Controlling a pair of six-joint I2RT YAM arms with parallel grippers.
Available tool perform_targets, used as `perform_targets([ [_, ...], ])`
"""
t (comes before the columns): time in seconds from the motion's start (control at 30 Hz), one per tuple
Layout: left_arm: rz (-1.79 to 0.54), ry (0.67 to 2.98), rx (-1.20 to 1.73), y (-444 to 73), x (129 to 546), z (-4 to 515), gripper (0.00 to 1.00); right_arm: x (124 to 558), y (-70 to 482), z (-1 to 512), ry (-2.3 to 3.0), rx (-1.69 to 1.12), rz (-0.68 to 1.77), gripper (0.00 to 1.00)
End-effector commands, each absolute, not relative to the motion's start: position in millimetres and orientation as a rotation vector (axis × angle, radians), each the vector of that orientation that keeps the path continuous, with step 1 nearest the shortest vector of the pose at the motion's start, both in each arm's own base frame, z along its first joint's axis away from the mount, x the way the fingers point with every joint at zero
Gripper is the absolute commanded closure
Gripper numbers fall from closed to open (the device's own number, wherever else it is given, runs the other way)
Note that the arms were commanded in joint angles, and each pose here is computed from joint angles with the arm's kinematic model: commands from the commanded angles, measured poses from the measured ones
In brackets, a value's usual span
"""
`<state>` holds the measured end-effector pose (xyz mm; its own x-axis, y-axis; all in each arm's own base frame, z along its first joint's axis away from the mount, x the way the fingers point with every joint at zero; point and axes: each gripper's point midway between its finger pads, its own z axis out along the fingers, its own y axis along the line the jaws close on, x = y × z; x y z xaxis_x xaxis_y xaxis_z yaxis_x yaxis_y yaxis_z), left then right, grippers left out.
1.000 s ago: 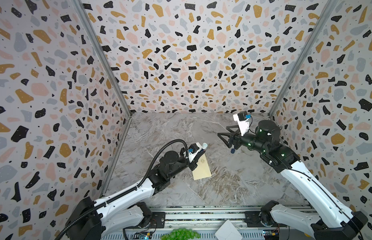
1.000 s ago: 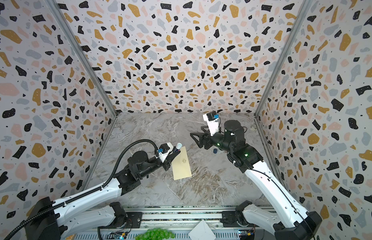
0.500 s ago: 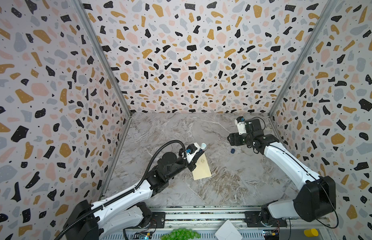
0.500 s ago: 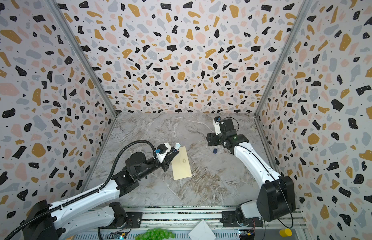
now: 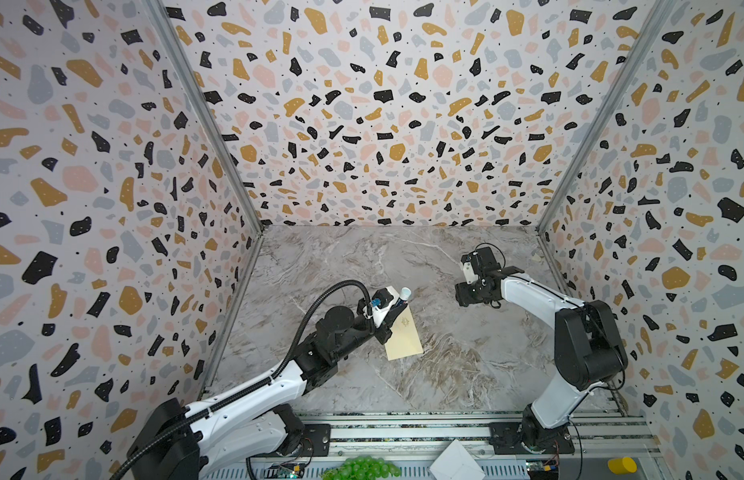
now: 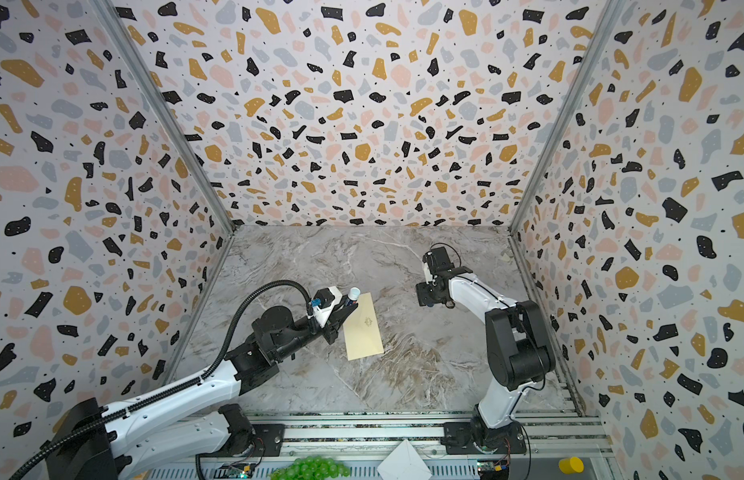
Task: Place the letter into the envelope and seal it
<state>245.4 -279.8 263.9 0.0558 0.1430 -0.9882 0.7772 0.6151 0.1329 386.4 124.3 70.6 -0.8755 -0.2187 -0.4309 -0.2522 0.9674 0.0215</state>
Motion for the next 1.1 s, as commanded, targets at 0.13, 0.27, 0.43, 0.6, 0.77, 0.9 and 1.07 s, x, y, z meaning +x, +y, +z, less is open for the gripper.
perform_targets([
  [0.13,-0.610,1.405,0.797,-283.5,243.3,279.0,1.00,398.4,113.0,65.6,2.690,-0.332,0.031,0.41],
  [0.27,-0.610,1.408,0.799,-284.5,244.2,278.4,1.00,402.1,113.2,58.9,2.693,-0.330,0.037,0.45],
  [0.43,-0.611,1.416,0.801,-285.9,245.3,276.5,1.00,406.8,116.1,53.6,2.697,-0.333,0.052,0.50],
  [0.6,-0.610,1.422,0.803,-286.3,245.9,275.2,1.00,409.6,117.0,51.5,2.696,-0.332,0.052,0.55],
  [0.77,-0.608,1.427,0.802,-286.3,246.2,274.0,1.00,410.9,117.5,48.7,2.701,-0.335,0.052,0.58],
  [0.9,-0.608,1.431,0.803,-286.1,246.3,273.3,1.00,410.2,117.4,45.8,2.713,-0.341,0.049,0.62],
  [1.07,-0.609,1.432,0.804,-286.1,246.0,273.0,1.00,409.8,117.2,45.2,2.716,-0.339,0.048,0.70],
])
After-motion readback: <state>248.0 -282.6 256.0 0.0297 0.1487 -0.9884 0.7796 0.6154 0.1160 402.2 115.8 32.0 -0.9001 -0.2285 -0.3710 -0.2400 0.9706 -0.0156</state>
